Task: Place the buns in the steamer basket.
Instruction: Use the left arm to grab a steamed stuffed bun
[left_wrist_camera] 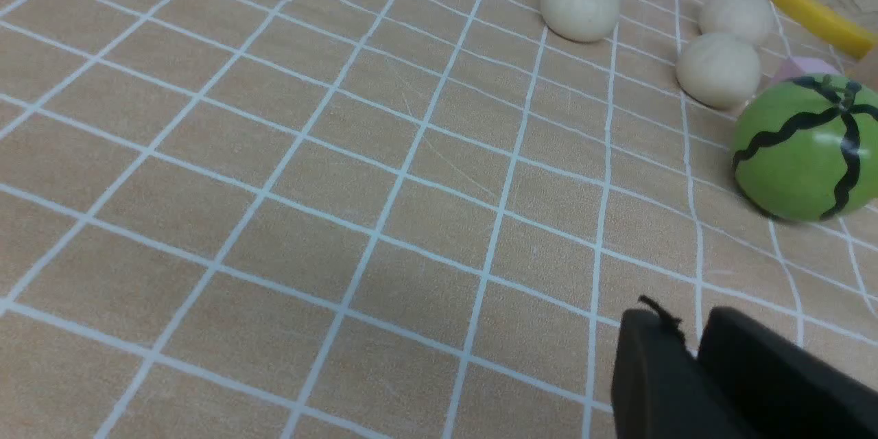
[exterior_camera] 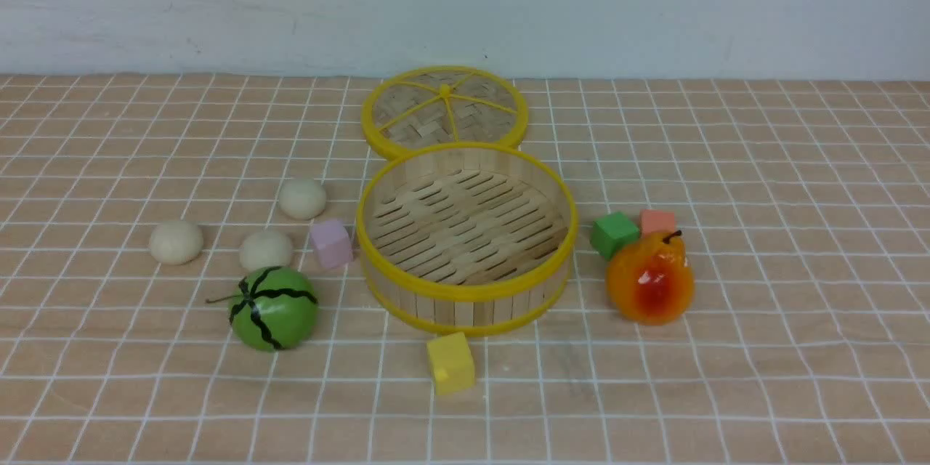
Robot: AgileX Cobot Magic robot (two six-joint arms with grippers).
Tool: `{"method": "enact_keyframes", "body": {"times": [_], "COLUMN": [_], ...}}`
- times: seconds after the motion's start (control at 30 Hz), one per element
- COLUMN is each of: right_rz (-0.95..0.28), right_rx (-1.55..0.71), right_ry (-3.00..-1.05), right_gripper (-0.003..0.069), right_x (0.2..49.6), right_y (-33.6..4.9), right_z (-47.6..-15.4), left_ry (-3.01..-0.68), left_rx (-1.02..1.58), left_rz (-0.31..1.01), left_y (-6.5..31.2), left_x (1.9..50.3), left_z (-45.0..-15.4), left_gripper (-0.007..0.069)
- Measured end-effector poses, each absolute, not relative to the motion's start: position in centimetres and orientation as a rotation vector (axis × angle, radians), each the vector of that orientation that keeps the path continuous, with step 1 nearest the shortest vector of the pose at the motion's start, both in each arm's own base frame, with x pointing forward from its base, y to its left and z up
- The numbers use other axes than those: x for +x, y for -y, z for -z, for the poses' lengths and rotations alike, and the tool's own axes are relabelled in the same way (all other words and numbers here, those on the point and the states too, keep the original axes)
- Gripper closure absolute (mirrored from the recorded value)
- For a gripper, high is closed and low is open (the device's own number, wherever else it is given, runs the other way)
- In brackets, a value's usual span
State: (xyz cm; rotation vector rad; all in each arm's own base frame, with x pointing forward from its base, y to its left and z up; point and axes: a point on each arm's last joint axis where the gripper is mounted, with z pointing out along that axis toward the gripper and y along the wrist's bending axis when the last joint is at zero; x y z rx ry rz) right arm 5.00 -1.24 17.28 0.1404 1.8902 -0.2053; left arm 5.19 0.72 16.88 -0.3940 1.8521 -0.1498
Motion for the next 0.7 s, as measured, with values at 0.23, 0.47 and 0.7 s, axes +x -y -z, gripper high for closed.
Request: {"method": "enact_keyframes", "body": {"times": [0.23, 0.47, 0.7], "right_rz": [0.205, 0.205, 0.205], "right_rx": [0.140, 0.140, 0.140], "right_ry": [-1.890, -1.890, -1.890], "right_gripper": [0.0418, 0.0418, 0.0418], "right_x": [5.00, 5.00, 5.00], "right_y": [1.24, 1.24, 1.24], "right_z": [-17.28, -17.28, -17.28], "left_ry": [-1.852, -1.852, -1.853], "left_rx": [-0.394, -0.394, -0.380], "left_rz": [0.150, 0.150, 0.127], "left_y": [-0.72, -0.72, -0.79], "left_x": [5.19, 5.19, 5.19], "left_z": [-16.88, -16.88, -16.89], "left_gripper": [0.0517, 0.0512, 0.0503]}}
